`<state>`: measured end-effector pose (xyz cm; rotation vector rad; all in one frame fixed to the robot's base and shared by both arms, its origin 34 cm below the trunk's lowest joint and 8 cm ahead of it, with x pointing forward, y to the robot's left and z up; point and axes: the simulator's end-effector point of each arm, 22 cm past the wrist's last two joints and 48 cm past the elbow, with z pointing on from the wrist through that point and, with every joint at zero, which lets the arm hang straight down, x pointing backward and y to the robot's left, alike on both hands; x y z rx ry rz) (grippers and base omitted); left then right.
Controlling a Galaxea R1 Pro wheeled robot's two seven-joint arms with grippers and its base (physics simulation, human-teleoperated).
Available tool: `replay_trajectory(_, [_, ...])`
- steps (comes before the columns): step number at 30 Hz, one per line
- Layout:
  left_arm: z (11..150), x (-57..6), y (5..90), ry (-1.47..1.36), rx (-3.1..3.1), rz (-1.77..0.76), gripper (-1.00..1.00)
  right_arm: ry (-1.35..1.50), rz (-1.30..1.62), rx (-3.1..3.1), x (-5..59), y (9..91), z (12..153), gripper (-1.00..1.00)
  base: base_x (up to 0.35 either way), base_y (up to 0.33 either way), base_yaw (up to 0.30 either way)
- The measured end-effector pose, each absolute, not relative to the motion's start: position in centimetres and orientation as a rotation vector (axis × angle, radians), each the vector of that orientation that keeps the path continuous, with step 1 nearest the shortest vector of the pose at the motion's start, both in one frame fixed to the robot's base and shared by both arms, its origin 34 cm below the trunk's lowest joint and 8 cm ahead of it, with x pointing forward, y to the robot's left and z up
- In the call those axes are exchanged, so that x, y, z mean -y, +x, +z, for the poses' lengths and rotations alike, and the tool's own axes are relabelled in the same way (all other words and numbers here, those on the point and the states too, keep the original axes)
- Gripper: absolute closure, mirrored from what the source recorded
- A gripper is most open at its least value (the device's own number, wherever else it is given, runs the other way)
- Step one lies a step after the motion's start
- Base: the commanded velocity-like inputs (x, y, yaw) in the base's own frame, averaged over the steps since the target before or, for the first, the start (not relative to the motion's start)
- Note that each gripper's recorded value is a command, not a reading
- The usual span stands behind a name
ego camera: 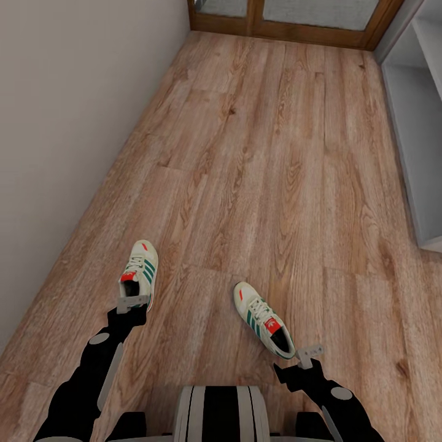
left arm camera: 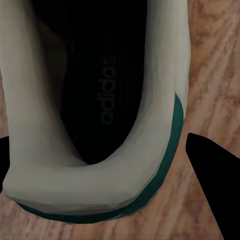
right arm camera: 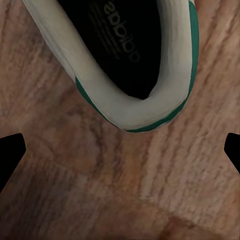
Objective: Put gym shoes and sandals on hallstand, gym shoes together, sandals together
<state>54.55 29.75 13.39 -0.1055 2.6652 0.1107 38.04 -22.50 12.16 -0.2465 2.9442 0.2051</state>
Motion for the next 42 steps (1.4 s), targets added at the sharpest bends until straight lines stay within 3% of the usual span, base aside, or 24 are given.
replay_trajectory(15, [13.4,-29.8,54.5,-0.106,-2.666,0.111,1.00,-0.246,0.220,-2.740,21.8,42.2,13.4,-1.00,0.000,0.000,0.000])
replay_trajectory(42, [11.6,-29.8,53.1,-0.105,-2.703,0.114,1.00,-0.246,0.229,-2.770,21.7,40.9,12.2,-1.00,0.000,0.000,0.038])
